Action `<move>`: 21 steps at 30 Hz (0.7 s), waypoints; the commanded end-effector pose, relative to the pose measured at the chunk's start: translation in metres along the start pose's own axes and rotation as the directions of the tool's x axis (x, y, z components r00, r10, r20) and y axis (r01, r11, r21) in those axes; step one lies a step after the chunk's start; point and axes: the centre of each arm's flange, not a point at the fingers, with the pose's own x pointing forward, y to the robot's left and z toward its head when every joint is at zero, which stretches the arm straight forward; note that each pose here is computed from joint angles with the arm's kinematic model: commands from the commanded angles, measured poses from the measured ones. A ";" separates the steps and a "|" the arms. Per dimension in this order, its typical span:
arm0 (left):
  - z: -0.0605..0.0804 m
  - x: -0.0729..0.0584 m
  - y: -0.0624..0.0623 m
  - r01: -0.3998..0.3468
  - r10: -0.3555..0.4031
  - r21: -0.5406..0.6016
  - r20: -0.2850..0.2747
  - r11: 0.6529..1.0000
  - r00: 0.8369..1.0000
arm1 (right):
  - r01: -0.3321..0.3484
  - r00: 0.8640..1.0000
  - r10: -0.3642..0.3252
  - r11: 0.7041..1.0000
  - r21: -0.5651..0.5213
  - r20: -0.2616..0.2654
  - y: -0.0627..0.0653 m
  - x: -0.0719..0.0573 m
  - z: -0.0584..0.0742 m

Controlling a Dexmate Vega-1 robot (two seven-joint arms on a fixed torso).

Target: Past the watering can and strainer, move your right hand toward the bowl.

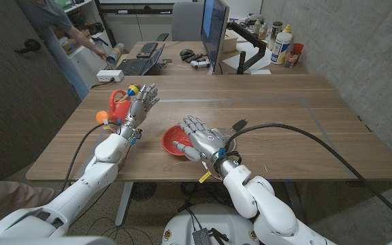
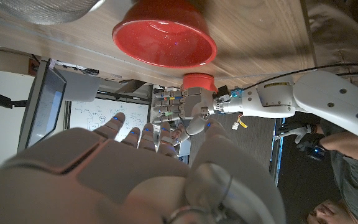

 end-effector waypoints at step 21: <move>-0.005 -0.007 0.010 0.027 -0.027 0.005 0.000 1.000 1.000 | -0.066 0.998 0.066 0.998 0.007 -0.008 0.040 0.024 0.022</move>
